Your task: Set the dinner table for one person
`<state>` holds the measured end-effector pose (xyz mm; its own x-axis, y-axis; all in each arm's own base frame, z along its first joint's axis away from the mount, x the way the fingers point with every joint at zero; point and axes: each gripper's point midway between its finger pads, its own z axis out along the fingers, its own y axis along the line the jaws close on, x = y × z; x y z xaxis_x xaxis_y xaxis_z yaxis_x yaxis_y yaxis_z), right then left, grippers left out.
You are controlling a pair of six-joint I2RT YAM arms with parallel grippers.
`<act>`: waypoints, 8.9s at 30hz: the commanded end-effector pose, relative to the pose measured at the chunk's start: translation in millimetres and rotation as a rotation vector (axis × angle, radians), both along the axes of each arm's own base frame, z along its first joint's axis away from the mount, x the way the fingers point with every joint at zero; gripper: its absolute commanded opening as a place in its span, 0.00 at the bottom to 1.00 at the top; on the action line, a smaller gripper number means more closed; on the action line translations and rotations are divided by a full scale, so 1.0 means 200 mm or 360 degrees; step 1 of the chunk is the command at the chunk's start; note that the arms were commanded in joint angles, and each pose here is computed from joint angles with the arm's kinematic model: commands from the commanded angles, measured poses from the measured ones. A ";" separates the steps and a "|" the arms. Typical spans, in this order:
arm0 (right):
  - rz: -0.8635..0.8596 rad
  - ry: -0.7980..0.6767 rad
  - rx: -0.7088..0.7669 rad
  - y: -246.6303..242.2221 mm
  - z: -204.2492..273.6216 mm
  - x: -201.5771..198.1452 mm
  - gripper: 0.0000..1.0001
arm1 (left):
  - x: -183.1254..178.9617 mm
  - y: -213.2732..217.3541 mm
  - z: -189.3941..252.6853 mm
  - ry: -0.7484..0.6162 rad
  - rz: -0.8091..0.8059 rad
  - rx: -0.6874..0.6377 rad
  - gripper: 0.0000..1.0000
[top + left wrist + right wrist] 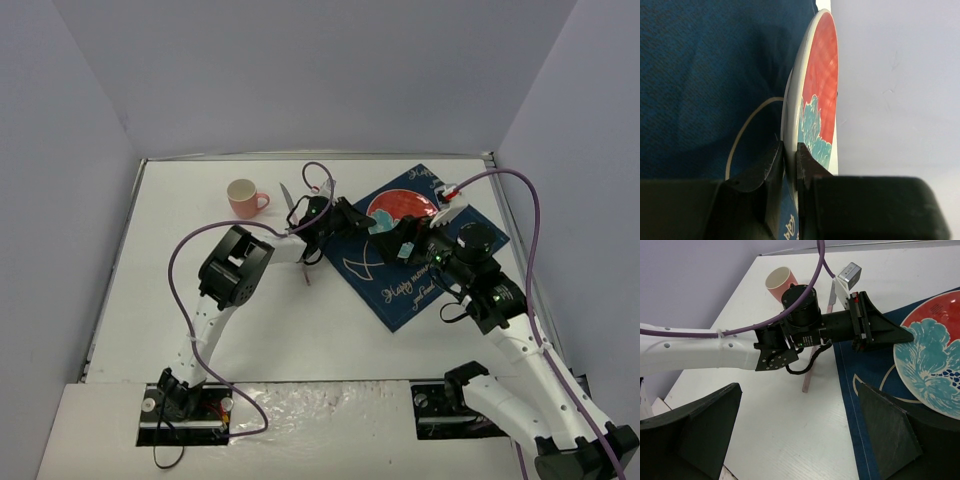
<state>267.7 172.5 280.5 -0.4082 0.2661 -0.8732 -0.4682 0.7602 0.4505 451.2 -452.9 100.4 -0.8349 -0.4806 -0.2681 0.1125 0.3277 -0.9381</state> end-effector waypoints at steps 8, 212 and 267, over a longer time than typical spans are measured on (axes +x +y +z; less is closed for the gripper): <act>-0.0034 -0.0152 0.0040 -0.02 0.15 0.02 1.00 | -0.01 -0.11 0.82 -0.0479 -0.0070 -0.0550 0.00; 0.0723 -0.0563 -0.1048 0.93 -0.24 0.59 0.00 | -0.32 1.31 0.93 -0.0388 0.0014 0.1749 0.02; 0.0023 -0.0581 -0.1278 -0.86 -0.32 1.81 0.00 | -0.51 2.02 0.59 -0.0215 0.0529 0.1670 0.93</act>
